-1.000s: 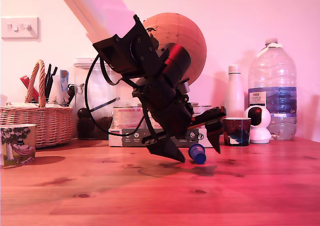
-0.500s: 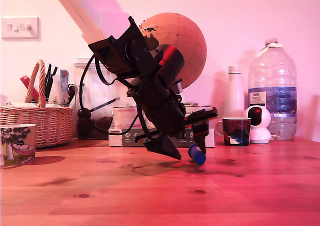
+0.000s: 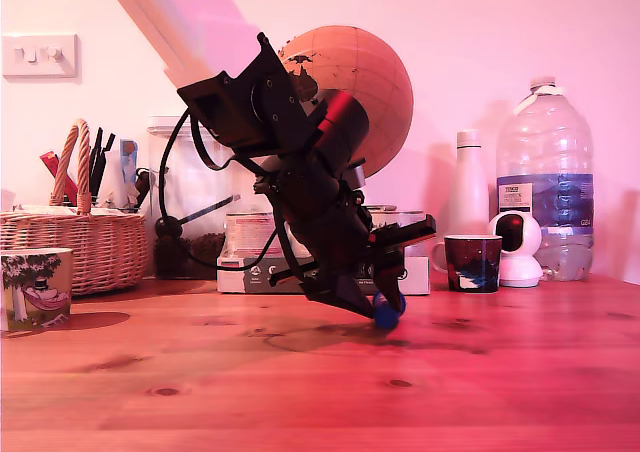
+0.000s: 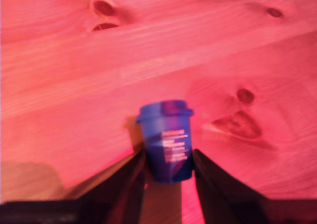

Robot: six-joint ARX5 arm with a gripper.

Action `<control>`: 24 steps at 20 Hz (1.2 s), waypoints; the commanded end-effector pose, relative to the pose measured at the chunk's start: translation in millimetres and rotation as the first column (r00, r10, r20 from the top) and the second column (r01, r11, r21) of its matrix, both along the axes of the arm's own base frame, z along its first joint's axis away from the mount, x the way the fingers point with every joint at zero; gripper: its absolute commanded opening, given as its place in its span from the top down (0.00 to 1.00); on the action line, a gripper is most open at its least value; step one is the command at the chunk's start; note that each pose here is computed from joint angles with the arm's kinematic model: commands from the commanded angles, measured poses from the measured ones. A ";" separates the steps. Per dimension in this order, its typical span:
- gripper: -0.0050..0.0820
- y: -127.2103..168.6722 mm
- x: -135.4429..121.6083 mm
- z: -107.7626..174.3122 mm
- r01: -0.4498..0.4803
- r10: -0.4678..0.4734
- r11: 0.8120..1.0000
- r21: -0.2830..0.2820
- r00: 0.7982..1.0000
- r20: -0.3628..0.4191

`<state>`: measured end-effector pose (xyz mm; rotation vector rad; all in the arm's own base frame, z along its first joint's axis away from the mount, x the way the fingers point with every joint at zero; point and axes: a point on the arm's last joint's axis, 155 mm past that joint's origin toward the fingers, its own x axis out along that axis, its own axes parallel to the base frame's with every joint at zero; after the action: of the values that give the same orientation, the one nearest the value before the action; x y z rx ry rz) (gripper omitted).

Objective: Pick up the coffee capsules on the table and drop them inside the coffee cup

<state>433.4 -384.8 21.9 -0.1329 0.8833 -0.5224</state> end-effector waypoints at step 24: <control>0.86 -12.4 -29.8 49.0 0.387 -0.406 0.911 0.145 0.904 0.137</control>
<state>402.9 -394.9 44.8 0.1739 0.8434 -0.8180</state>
